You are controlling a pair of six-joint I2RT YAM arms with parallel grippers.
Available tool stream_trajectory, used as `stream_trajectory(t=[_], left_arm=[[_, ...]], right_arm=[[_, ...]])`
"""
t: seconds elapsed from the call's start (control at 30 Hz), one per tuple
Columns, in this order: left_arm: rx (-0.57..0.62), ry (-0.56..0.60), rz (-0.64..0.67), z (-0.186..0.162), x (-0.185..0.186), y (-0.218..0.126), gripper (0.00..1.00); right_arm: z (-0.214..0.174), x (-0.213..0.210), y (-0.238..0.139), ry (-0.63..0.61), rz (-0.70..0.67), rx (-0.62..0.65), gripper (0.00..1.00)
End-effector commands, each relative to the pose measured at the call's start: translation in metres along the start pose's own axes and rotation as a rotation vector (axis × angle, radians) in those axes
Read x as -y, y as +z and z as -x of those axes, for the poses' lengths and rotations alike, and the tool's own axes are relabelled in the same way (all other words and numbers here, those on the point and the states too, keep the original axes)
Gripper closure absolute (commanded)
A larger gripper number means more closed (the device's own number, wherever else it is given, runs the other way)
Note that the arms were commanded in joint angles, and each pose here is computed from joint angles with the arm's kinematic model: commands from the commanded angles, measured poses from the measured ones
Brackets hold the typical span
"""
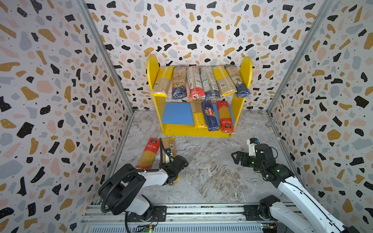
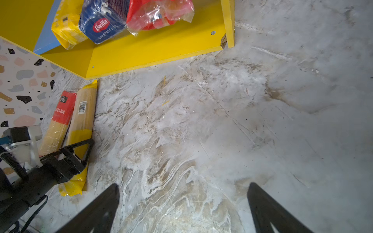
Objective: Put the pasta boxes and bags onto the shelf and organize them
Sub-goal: 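Close the left gripper on the tan bag's yellow end and lift it, then carry the tan bag upright to the blue shelf beside the yellow-ended bag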
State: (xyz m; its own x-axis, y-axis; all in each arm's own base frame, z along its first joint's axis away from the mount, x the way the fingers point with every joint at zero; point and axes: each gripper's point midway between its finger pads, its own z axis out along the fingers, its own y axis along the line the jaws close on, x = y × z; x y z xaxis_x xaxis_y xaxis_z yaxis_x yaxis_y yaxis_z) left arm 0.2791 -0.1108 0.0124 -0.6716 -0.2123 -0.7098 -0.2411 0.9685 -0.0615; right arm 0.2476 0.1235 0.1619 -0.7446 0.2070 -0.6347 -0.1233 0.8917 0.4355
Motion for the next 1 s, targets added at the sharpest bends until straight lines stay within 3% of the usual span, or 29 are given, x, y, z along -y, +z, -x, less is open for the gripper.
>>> stream_trajectory(t=[0.0, 0.13, 0.27, 0.5, 0.83, 0.97], left_arm=[[-0.247, 0.054, -0.042, -0.066, -0.009, -0.002, 0.10], [-0.276, 0.060, -0.032, -0.076, -0.014, 0.000, 0.18], [-0.300, 0.050, -0.041, -0.085, -0.015, 0.001, 0.34], [-0.294, 0.070, -0.041, -0.078, -0.013, -0.003, 0.83], [-0.203, 0.071, -0.040, -0.041, -0.013, -0.023, 1.00], [-0.135, 0.069, -0.061, -0.018, -0.012, -0.037, 1.00]], right_arm=[[0.011, -0.010, -0.005, -0.010, 0.036, 0.027, 0.01], [0.008, -0.010, -0.004, -0.006, 0.046, 0.024, 0.01], [0.007, -0.010, -0.005, -0.005, 0.049, 0.028, 0.01], [0.002, -0.005, -0.002, -0.005, 0.041, 0.026, 0.01], [0.002, -0.005, -0.003, -0.007, 0.046, 0.028, 0.01], [0.004, -0.007, -0.004, -0.002, 0.052, 0.031, 0.01]])
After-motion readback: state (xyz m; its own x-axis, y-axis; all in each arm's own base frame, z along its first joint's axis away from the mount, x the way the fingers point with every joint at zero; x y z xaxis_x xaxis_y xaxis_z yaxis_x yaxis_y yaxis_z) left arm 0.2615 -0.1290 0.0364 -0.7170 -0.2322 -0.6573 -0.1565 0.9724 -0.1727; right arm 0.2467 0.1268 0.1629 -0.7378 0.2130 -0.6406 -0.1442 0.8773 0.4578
